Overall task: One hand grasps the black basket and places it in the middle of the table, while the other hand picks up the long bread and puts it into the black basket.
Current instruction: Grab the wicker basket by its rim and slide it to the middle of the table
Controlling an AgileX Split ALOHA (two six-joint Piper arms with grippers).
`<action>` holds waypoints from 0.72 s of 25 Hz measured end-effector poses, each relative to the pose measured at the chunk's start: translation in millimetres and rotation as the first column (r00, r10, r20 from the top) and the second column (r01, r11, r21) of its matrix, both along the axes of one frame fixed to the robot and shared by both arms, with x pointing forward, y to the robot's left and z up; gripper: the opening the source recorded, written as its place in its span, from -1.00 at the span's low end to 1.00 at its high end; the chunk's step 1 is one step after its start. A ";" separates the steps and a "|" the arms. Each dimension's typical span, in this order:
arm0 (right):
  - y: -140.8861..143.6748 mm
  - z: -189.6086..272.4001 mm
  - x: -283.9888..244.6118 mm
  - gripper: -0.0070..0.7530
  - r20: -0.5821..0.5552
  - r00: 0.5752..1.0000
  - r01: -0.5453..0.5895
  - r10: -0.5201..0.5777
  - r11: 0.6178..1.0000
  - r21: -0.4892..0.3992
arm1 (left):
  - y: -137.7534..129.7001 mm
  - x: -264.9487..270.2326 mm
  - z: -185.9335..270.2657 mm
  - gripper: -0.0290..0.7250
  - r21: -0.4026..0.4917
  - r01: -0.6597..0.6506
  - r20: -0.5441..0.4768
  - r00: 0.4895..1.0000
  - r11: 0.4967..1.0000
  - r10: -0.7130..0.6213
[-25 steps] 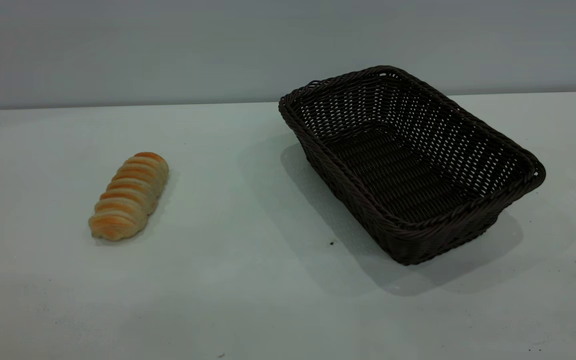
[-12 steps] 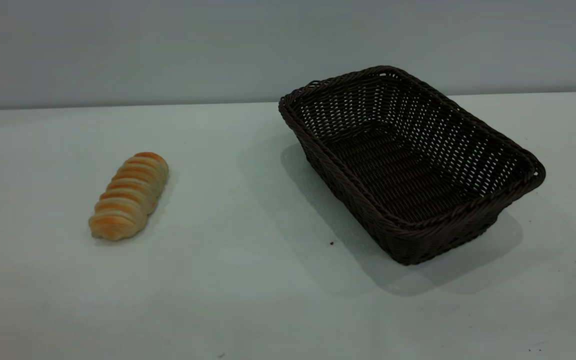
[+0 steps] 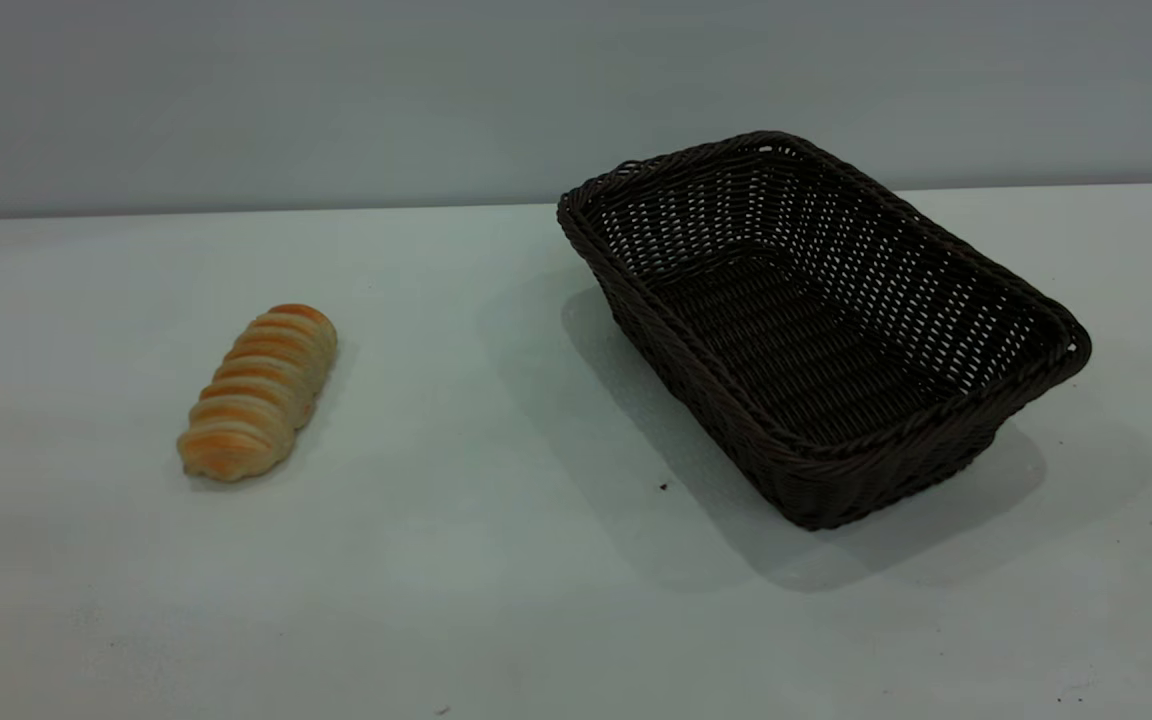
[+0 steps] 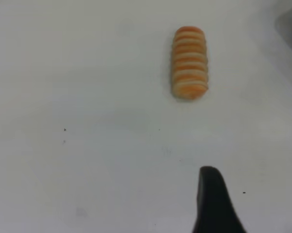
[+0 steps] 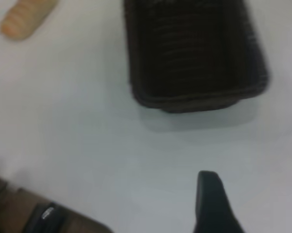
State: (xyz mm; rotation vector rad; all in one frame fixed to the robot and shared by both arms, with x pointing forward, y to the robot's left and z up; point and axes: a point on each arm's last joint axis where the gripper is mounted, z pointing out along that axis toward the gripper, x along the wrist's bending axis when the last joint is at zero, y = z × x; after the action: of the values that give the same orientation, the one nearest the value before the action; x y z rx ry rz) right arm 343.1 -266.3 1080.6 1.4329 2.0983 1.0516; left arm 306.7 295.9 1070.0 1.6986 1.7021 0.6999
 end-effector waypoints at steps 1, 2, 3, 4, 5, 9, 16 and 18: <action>1.1 -1.9 10.8 0.29 -0.027 0.999 -0.019 0.019 1.000 0.002 | 0.3 6.7 1.7 0.33 -0.001 -0.002 -0.009 1.000 1.000 0.002; 2.0 -5.8 23.6 0.34 -0.067 0.997 -0.034 0.035 0.999 0.008 | 0.7 14.1 2.7 0.35 -0.001 -0.003 -0.020 1.000 1.000 0.003; 3.1 -9.6 34.5 0.38 -0.102 0.994 -0.041 0.043 0.999 0.023 | 0.8 20.7 4.2 0.36 -0.005 -0.004 -0.030 1.000 1.000 0.004; 4.2 -16.6 46.9 0.44 -0.150 0.987 -0.046 0.051 0.998 0.040 | 0.6 26.9 6.0 0.36 -0.013 -0.006 -0.034 0.999 1.000 0.005; 5.0 -23.0 57.1 0.48 -0.191 0.980 -0.044 0.054 0.997 0.056 | 0.2 31.8 7.8 0.37 -0.023 -0.007 -0.031 1.000 1.000 0.006; 9.1 -58.7 96.0 0.54 -0.373 0.927 0.024 0.037 0.987 0.156 | 0.6 45.2 10.8 0.37 -0.029 -0.011 -0.026 1.000 1.000 0.011; 11.2 -112.7 140.5 0.44 -0.529 0.846 0.234 -0.067 0.938 0.257 | 1.3 46.8 11.1 0.37 -0.002 0.005 -0.015 1.000 1.000 -0.006; 10.2 -128.0 150.2 0.43 -0.556 0.825 0.287 -0.101 0.923 0.258 | 1.2 46.8 11.1 0.37 0.001 0.008 -0.015 1.000 1.000 -0.008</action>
State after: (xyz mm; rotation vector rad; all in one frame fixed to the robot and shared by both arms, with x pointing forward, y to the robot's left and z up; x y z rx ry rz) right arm 493.3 -256.1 952.6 2.2872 2.1151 1.0418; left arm 353.5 297.1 1081.2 1.7142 1.7044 0.6863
